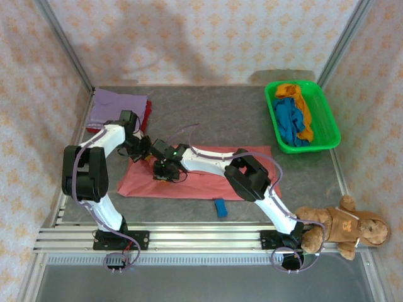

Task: Fold and stack the t-shirts

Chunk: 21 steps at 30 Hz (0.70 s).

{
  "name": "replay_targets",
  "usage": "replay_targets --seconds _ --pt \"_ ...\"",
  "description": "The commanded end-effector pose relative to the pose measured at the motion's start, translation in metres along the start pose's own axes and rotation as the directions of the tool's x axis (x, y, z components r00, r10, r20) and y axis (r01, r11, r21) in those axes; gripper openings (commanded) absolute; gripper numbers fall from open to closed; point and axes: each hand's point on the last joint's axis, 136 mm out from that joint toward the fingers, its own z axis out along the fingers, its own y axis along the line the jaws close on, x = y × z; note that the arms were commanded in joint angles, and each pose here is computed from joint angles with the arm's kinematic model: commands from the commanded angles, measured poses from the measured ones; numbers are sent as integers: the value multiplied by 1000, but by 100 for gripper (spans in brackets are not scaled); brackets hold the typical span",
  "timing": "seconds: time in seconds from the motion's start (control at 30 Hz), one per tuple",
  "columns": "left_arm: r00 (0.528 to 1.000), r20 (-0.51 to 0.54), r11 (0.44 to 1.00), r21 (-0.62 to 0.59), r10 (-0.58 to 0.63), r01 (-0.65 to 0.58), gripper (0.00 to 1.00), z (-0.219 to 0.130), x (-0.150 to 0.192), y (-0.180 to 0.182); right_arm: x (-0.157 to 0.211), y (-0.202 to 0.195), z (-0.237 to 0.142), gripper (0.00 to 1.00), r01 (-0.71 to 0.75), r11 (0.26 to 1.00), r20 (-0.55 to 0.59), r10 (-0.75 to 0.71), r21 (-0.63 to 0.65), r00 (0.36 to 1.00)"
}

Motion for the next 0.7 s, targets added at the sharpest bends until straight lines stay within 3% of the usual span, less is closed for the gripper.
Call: replay_targets --seconds 0.0,0.2,0.27,0.33,0.67 --pt "1000 -23 1000 -11 -13 13 0 13 -2 12 8 -38 22 17 -7 990 -26 11 141 1000" --pt "999 -31 1000 -18 -26 26 0 19 -4 18 2 -32 14 12 22 989 -10 -21 146 1000" --pt "999 -33 999 -18 -31 30 0 21 -4 20 2 -34 14 23 27 987 -13 -26 156 1000" --pt "999 -38 999 -19 -37 36 0 23 -4 23 3 -35 17 27 29 987 -17 -27 161 999" --pt "996 -62 998 -20 -57 56 0 36 0 32 8 -56 34 23 56 961 -63 -41 270 997"
